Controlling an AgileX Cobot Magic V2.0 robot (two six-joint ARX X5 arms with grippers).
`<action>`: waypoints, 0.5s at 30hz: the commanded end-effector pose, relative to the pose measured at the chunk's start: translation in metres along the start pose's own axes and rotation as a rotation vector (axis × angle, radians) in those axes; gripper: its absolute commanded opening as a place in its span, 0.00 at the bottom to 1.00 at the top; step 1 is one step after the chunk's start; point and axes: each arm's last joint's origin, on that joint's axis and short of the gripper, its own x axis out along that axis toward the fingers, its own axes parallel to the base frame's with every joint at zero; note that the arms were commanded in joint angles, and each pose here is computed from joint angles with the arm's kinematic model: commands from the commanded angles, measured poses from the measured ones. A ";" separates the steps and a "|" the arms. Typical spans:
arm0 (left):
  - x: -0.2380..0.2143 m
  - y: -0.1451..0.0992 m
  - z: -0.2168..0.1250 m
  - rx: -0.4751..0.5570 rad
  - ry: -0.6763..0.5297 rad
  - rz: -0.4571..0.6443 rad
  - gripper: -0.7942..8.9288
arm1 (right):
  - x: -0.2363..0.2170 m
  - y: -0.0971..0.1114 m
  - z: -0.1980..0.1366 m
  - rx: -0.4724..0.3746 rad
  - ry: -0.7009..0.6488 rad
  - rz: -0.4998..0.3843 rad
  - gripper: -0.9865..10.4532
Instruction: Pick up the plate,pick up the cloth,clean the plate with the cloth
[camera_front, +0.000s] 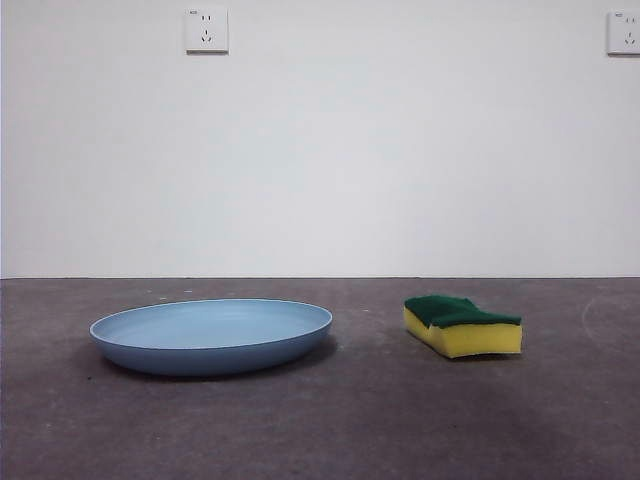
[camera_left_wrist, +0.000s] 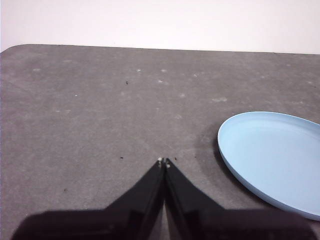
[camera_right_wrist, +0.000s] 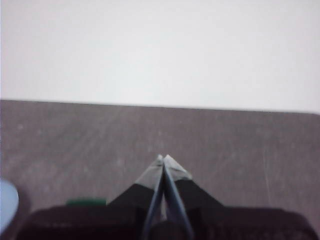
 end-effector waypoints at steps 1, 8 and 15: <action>0.001 0.001 -0.004 -0.004 0.011 0.005 0.08 | 0.001 0.000 -0.031 -0.004 0.046 0.030 0.09; 0.001 0.001 -0.004 -0.004 0.010 0.005 0.08 | -0.003 0.003 -0.081 0.031 0.073 0.051 0.09; 0.001 0.001 -0.004 -0.004 0.010 0.005 0.08 | -0.007 0.004 -0.100 0.084 0.022 0.049 0.09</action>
